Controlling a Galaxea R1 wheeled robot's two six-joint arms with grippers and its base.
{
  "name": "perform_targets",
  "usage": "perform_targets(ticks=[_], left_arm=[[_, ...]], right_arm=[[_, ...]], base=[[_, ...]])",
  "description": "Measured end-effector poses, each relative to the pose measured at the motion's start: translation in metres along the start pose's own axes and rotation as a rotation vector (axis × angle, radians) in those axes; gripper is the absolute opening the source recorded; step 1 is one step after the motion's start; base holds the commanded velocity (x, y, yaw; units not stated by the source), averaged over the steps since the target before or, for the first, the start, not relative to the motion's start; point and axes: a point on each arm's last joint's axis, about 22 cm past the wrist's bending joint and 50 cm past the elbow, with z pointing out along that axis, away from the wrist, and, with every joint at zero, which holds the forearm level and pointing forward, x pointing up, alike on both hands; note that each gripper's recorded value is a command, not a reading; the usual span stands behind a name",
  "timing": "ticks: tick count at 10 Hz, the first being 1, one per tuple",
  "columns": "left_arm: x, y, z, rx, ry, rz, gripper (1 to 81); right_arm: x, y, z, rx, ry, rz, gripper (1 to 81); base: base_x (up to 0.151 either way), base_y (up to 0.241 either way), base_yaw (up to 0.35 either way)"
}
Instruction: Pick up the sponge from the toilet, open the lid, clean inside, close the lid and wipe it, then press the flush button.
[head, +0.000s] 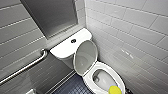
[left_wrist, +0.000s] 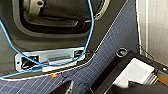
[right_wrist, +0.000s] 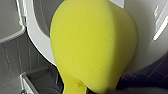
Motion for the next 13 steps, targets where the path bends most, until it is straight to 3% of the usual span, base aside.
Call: perform_targets(ticks=[3, 5, 9, 11, 13], left_arm=[[0.0, 0.0, 0.0, 0.0, 0.0, 0.001, 81.1], [0.002, -0.004, 0.0, 0.007, 0.001, 0.003, 81.1], [0.007, -0.006, 0.001, 0.012, 0.006, 0.006, 81.1], [0.015, -0.009, 0.001, 0.016, 0.013, 0.013, 81.1], [0.015, -0.008, 0.001, 0.015, 0.013, 0.012, 81.1]], right_arm=[[-0.004, -0.028, 0.015, 0.041, -0.027, -0.02, 1.0], [0.044, -0.09, 0.045, 0.099, 0.016, -0.103, 1.0], [0.117, -0.152, 0.081, 0.073, 0.069, -0.198, 1.0], [0.15, -0.183, 0.088, 0.077, 0.109, -0.148, 1.0], [0.16, -0.187, 0.104, 0.062, 0.123, -0.02, 1.0]], base=[[0.0, 0.0, 0.0], [0.0, 0.0, 0.0], [0.0, 0.0, 0.0], [0.0, 0.0, 0.0], [0.0, 0.0, 0.0]])
